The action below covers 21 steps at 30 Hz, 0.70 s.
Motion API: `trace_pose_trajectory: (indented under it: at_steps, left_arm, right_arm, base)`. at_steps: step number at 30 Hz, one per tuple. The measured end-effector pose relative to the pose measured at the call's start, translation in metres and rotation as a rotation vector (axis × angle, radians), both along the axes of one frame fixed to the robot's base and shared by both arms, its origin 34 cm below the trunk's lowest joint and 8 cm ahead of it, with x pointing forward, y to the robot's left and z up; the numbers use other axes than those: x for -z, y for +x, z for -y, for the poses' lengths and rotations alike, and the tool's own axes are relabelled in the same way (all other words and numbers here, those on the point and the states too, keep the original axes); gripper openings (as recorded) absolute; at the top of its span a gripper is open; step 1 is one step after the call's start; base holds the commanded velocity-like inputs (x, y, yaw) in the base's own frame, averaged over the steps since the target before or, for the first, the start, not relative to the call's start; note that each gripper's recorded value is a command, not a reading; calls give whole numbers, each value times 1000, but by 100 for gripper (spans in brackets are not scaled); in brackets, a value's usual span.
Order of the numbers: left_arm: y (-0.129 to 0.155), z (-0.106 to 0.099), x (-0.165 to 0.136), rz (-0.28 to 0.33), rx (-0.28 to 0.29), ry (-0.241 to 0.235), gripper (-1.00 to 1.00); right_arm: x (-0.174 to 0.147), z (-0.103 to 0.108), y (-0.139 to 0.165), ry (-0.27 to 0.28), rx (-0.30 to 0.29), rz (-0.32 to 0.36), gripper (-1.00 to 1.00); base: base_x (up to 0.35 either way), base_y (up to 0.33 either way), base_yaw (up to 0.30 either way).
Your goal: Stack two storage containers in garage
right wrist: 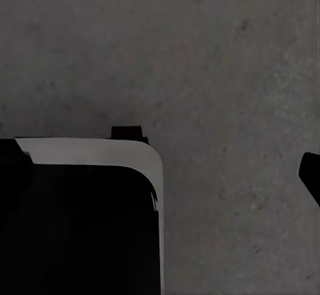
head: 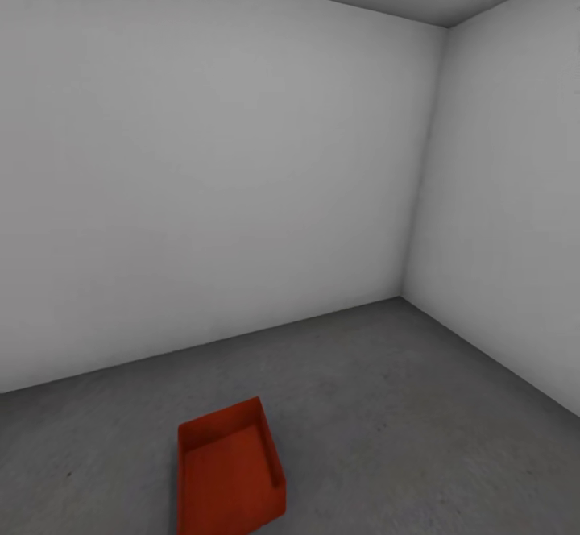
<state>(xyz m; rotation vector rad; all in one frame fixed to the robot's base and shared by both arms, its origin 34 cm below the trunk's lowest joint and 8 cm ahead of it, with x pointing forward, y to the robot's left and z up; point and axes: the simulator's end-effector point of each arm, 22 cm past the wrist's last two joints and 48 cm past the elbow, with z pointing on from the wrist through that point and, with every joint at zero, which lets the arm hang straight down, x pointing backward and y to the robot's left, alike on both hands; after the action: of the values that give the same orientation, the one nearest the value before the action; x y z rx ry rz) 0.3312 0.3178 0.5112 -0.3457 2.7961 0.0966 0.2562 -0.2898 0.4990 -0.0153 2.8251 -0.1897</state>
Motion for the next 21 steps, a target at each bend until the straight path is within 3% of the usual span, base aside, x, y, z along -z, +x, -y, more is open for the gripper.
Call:
trace_pose_trajectory:
  at_steps: [9,21]
  left_arm:
    - [4,1,-2,11,0,-2,100]
    - [5,1,-3,15,1,-2,100]
  right_arm:
    - [-1,1,4,-1,1,12,100]
    - [-2,3,6,-4,1,16,100]
  base:
    - [0,0,-155]
    - [0,0,-266]
